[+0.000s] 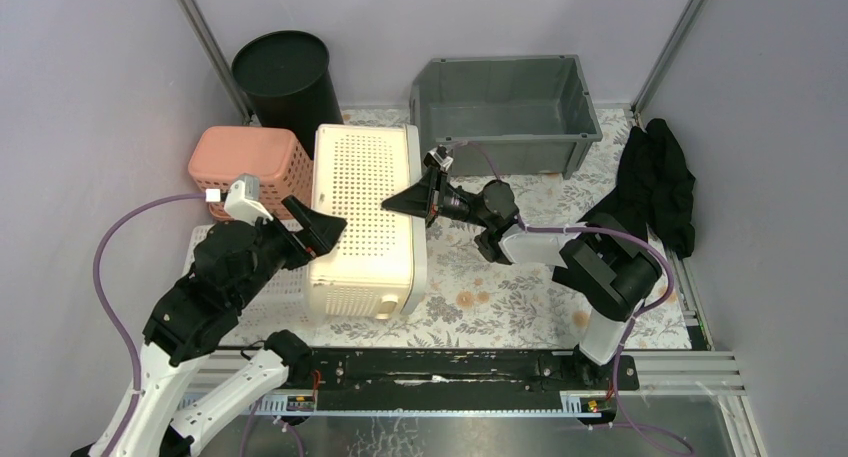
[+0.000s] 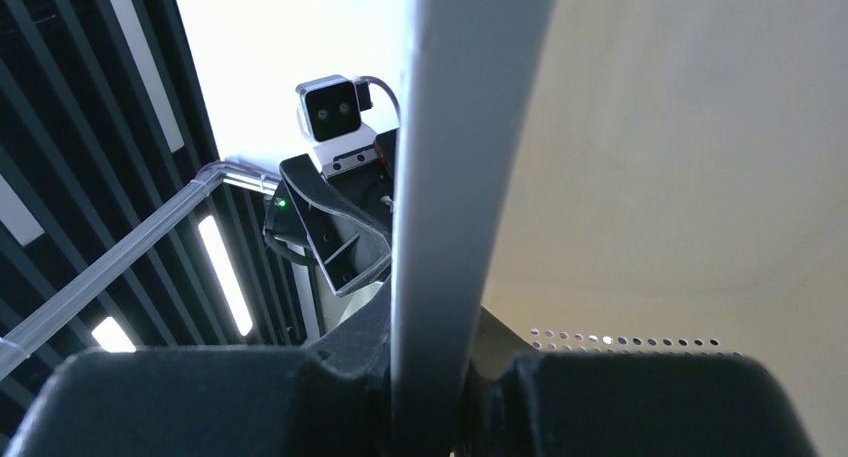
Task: Turn the large container upside down
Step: Turn the container upside down at the center of the board.
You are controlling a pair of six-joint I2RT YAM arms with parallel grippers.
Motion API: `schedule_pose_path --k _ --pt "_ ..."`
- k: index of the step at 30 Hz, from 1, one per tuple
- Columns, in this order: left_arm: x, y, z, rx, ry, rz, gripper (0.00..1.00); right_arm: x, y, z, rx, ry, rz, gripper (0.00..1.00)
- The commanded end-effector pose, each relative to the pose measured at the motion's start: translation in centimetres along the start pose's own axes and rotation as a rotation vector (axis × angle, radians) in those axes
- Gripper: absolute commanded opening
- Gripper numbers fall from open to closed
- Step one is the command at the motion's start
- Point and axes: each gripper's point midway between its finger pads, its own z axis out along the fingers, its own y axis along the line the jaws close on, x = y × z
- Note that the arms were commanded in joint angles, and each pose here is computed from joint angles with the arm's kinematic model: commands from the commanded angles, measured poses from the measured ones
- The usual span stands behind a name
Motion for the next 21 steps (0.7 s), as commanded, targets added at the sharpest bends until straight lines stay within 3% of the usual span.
schedule_pose_path --k 1,21 --pt "0.8 -2.2 -0.4 0.094 0.066 -0.030 1.00 2.9 13.8 0.3 -0.425 0.011 -0.230 0.00" --pt "0.6 -2.2 -0.7 0.095 0.059 -0.030 1.00 2.8 15.5 0.5 -0.479 -0.040 -0.242 0.00"
